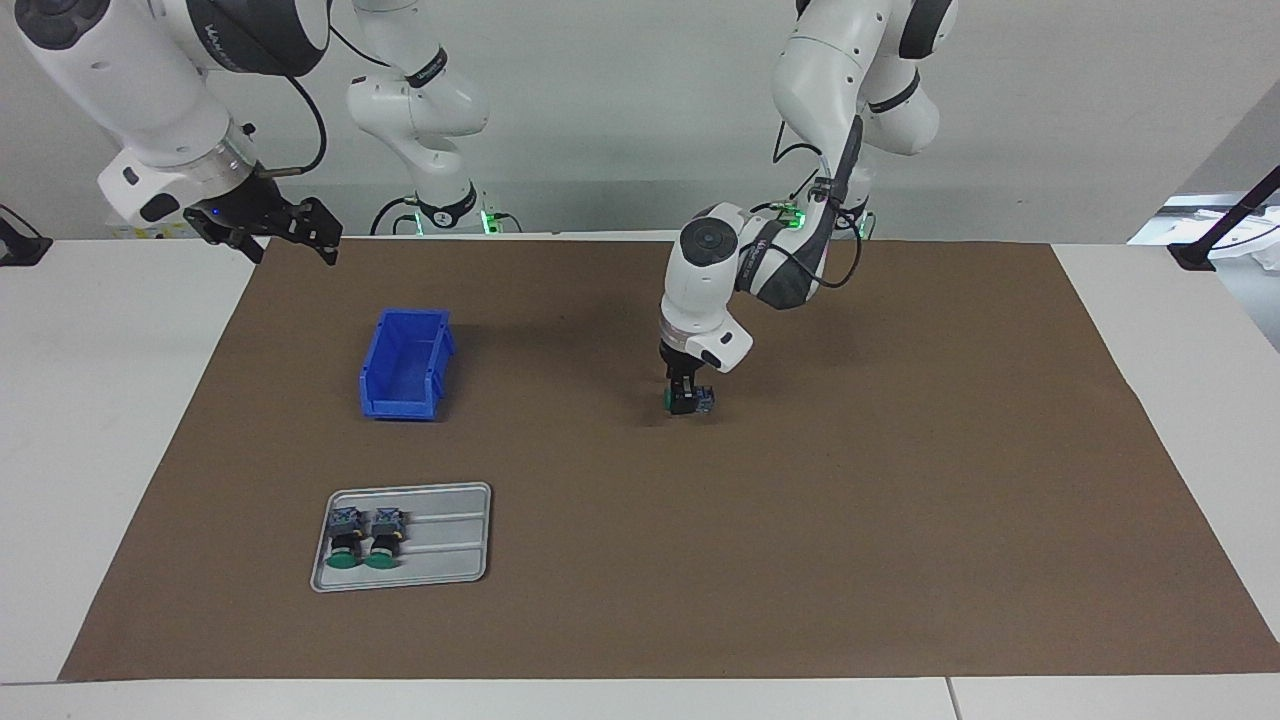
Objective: Place and press button with both arms
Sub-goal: 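Move the left gripper toward the black button on the table, then close the left gripper around the black button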
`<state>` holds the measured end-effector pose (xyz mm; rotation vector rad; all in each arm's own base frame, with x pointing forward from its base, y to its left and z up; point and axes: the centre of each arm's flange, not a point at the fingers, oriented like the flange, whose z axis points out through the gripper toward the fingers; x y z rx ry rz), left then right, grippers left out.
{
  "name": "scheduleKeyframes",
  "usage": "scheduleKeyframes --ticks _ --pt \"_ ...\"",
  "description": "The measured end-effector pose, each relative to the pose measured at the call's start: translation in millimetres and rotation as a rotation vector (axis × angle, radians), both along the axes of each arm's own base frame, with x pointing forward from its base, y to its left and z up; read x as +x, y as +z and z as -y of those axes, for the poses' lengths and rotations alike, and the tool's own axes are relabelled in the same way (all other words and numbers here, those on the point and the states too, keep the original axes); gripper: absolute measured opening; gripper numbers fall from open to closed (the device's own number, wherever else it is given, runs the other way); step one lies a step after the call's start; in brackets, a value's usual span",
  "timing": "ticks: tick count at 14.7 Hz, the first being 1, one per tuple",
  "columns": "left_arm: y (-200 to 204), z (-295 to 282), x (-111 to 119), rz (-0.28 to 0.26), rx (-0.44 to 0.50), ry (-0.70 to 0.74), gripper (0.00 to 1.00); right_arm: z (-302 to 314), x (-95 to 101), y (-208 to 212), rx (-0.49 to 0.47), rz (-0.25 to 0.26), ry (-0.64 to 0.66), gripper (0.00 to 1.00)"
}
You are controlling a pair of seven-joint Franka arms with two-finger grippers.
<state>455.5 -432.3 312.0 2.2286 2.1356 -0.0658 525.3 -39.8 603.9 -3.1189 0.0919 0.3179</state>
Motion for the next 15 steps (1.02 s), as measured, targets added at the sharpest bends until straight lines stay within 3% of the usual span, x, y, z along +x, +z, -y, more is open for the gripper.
scheduleKeyframes --ticks 4,6,8,9,12,15 --pt "-11 0 0 -0.011 0.011 0.0 0.68 0 0.0 0 0.0 0.0 0.0 0.98" --pt "-13 0 0 -0.014 0.013 0.0 0.57 0 0.0 0 0.0 0.0 0.0 0.98" --pt "-12 0 0 -0.012 0.012 0.0 0.52 0 0.0 0 0.0 0.0 0.0 0.98" --pt "-12 1 0 -0.011 0.011 -0.001 0.43 0 0.0 0 0.0 0.0 0.0 0.98" --pt "-10 4 -1 -0.009 0.009 -0.006 0.33 0 0.0 0 0.0 0.0 0.0 0.98" --pt "-9 6 -2 -0.007 0.007 -0.01 0.33 0 0.0 0 0.0 0.0 0.0 0.98"
